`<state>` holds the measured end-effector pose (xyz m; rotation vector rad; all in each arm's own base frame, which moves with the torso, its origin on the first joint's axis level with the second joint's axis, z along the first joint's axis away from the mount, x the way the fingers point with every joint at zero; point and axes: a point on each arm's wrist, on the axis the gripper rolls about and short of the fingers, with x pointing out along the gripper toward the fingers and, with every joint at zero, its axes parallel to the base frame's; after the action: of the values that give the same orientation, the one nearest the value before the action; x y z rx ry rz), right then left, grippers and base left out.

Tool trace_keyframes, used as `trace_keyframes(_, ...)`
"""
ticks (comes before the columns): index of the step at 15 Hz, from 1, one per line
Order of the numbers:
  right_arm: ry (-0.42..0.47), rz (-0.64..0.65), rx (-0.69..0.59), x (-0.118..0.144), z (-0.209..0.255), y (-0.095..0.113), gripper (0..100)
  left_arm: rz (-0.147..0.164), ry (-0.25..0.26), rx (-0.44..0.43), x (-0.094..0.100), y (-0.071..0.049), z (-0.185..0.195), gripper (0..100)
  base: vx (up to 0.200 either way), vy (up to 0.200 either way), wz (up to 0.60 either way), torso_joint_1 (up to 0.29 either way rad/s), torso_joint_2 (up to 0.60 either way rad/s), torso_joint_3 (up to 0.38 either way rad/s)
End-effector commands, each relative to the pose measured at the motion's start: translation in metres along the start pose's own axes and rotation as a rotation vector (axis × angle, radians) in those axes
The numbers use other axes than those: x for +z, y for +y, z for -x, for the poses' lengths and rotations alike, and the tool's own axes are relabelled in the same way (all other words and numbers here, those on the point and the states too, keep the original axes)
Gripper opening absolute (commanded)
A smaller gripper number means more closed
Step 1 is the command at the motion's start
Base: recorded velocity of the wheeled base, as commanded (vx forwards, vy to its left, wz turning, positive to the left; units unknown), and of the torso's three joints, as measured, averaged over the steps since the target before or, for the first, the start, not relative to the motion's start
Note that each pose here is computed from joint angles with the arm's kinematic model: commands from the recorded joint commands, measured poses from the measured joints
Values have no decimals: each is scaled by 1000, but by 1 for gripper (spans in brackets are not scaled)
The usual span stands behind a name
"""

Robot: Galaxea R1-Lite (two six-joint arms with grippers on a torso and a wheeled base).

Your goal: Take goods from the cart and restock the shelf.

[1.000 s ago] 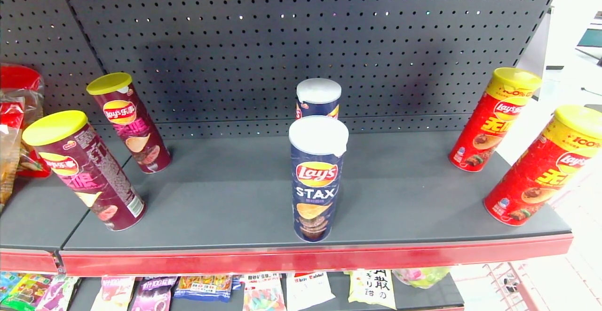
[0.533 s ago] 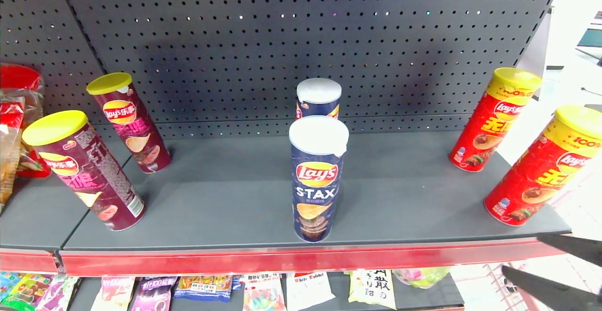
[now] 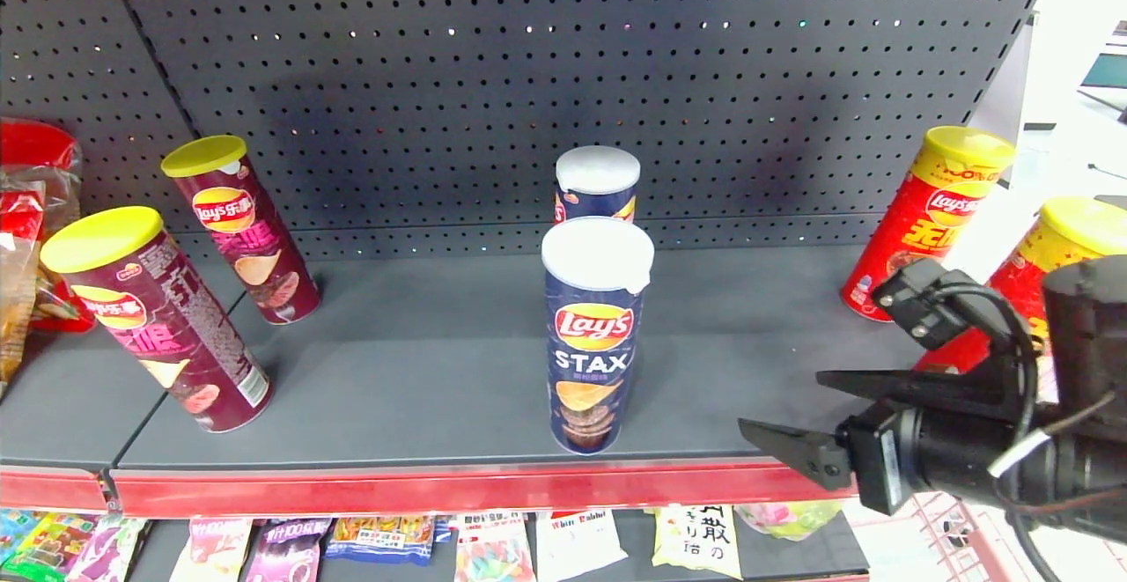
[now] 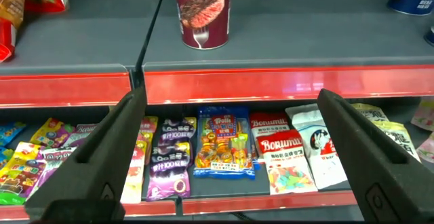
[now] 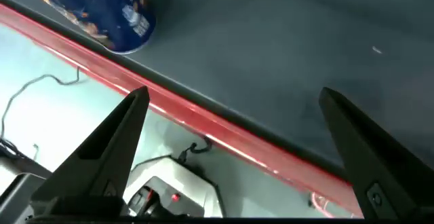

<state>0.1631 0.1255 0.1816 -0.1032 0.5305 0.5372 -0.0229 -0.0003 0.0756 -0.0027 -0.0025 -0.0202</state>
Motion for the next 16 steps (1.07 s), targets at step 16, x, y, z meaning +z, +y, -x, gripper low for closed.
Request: trace_keyframes(16, 46, 91, -57, 20, -75, 41, 100, 0, 1, -1, 0, 0, 0, 100, 0, 0, 0, 0, 0, 0)
